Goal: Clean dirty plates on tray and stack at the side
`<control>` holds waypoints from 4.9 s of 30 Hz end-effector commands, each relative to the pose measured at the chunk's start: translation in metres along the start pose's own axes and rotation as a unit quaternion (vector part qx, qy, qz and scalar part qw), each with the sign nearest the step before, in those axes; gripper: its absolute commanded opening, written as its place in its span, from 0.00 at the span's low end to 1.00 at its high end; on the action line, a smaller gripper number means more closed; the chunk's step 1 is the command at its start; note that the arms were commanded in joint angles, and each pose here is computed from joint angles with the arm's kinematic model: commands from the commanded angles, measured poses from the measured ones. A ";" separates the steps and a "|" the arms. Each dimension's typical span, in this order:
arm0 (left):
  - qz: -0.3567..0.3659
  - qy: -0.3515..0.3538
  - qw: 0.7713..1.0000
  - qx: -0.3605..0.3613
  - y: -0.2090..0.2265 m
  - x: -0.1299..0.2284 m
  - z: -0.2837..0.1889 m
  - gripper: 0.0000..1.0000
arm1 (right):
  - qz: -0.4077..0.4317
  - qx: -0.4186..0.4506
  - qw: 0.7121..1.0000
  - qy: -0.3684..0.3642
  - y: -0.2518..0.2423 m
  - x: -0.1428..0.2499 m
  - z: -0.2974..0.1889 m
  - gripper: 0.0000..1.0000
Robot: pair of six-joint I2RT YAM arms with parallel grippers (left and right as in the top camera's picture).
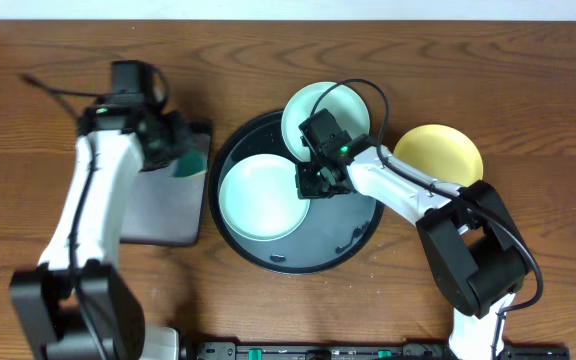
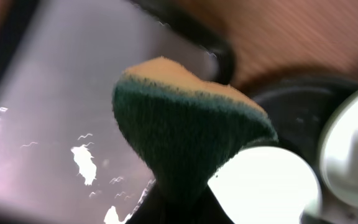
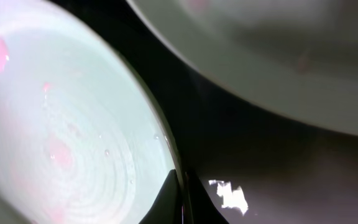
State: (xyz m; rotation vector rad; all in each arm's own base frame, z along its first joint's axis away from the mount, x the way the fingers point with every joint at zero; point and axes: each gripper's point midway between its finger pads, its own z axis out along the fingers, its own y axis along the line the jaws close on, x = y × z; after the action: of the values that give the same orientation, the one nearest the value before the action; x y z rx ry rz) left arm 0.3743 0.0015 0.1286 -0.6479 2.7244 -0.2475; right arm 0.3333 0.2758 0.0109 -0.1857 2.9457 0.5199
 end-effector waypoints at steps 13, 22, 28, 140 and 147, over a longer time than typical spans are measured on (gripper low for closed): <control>-0.023 -0.030 0.997 -0.065 0.049 -0.014 -0.031 0.08 | -0.242 0.234 0.935 -0.110 0.018 -0.052 -0.117 0.01; -0.023 -0.030 0.997 -0.065 0.049 -0.014 -0.031 0.08 | -0.301 0.404 0.834 -0.225 0.054 -0.059 -0.191 0.01; -0.023 -0.030 0.997 -0.065 0.049 -0.014 -0.031 0.08 | -0.300 0.448 0.785 -0.306 0.079 -0.053 -0.235 0.01; -0.014 -0.026 0.997 -0.075 0.052 -0.011 -0.029 0.08 | -0.058 -0.050 0.995 -0.067 -0.115 -0.151 -0.047 0.55; -0.014 -0.026 0.997 -0.075 0.052 -0.011 -0.029 0.08 | -0.059 -0.027 0.996 -0.066 -0.117 -0.152 -0.036 0.19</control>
State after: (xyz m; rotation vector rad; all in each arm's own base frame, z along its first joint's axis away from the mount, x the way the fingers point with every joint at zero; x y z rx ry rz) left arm 0.3492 0.0518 0.1393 -0.7377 2.7212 -0.0503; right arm 0.4874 0.1664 0.0254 -0.3070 2.7956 0.6029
